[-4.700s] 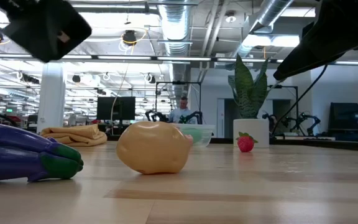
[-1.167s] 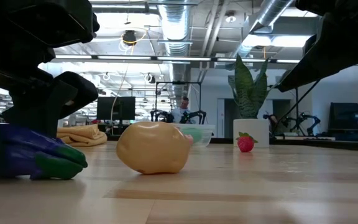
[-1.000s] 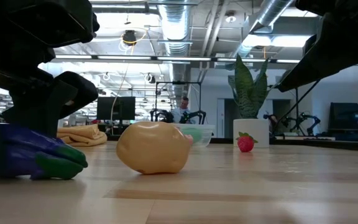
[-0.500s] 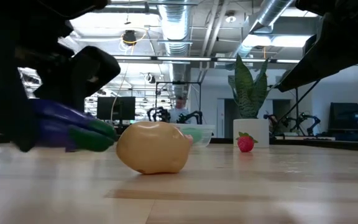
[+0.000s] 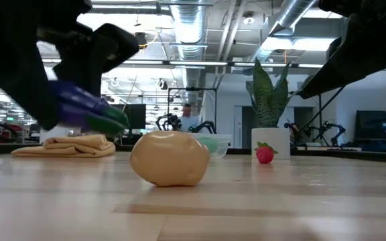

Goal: Pick and placing Produce into tupperware
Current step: Put the eggplant into the transparent bin

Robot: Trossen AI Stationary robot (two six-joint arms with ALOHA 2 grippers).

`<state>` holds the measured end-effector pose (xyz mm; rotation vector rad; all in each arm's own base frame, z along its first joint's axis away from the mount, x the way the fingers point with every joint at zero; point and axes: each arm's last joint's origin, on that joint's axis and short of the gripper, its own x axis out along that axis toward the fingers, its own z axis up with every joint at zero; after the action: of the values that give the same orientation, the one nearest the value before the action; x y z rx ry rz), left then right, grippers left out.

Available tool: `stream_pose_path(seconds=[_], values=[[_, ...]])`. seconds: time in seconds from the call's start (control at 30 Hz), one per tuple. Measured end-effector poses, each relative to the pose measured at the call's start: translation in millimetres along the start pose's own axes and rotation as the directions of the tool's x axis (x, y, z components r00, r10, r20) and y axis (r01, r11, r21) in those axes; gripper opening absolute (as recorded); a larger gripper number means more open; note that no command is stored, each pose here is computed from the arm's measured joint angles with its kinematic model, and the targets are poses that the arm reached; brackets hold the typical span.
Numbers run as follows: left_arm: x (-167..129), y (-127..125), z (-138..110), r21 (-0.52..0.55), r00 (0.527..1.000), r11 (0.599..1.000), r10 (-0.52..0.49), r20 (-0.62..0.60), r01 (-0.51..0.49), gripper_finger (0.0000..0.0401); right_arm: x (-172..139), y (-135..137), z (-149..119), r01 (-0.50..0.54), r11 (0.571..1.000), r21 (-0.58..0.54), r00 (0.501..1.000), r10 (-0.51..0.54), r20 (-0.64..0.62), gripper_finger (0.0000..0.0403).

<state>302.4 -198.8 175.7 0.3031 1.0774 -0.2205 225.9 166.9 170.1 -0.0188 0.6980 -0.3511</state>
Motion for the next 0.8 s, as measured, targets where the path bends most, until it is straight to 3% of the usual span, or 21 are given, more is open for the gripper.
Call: stream_pose_path(seconds=[0.13, 0.27, 0.37, 0.5, 0.63, 0.8], values=[[-9, 4, 5, 0.039, 0.996, 0.995, 0.090, -0.025, -0.089, 0.0160, 0, 0, 0, 0.000, 1.000, 0.000, 1.000, 0.000, 0.000, 0.0260], [-16, 9, 8, 0.103, 0.968, 0.964, 0.251, -0.032, -0.246, 0.0160, 0, 0, 0, 0.000, 1.000, 0.000, 1.000, 0.000, 0.000, 0.0260], [-19, 15, 6, 0.159, 0.915, 0.906, 0.402, -0.032, -0.392, 0.0160, 0, 0, 0, 0.000, 1.000, 0.000, 1.000, 0.000, 0.000, 0.0260], [-22, 22, 4, 0.229, 0.817, 0.798, 0.576, -0.015, -0.558, 0.0160, 0, 0, 0, 0.000, 1.000, 0.000, 1.000, 0.000, 0.000, 0.0260], [-21, 33, 5, 0.265, 0.759, 0.735, 0.651, -0.014, -0.624, 0.0160, 0, 0, 0, 0.000, 1.000, 0.000, 1.000, 0.000, -0.001, 0.0260], [-17, 57, 5, 0.275, 0.729, 0.714, 0.682, -0.060, -0.644, 0.0160, 0, 0, 0, 0.000, 1.000, 0.000, 1.000, 0.000, 0.000, 0.0260]])
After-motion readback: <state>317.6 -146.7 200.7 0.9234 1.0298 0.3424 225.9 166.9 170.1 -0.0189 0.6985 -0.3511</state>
